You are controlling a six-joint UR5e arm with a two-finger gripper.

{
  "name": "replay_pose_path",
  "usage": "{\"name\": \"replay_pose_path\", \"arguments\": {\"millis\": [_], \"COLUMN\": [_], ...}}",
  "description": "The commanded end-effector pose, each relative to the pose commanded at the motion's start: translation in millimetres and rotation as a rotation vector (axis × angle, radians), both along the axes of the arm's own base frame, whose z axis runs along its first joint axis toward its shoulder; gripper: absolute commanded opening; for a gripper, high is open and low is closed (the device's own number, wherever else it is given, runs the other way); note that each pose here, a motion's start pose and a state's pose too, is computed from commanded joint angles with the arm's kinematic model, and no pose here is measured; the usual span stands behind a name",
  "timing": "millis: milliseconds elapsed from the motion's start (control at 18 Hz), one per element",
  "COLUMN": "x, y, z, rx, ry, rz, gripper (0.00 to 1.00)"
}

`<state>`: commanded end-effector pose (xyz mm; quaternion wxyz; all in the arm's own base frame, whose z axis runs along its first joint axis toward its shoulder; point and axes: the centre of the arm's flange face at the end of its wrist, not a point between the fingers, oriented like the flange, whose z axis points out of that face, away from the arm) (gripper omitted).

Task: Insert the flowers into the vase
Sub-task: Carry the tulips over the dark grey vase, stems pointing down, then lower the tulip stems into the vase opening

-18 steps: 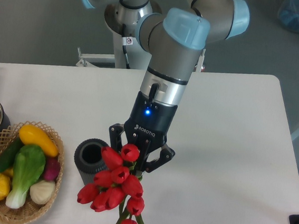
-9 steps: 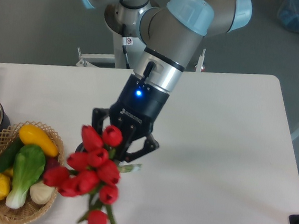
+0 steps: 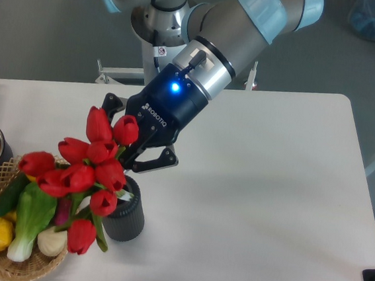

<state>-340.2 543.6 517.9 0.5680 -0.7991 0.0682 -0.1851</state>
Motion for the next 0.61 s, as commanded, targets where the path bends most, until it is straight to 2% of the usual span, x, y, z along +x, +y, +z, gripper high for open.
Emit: {"name": "replay_pose_path", "arguments": {"millis": [611], "x": [-1.5], "y": [0.3], "z": [-8.3], "rx": [-0.001], "ry": [-0.008], "rz": [-0.006], "gripper": [0.08]}}
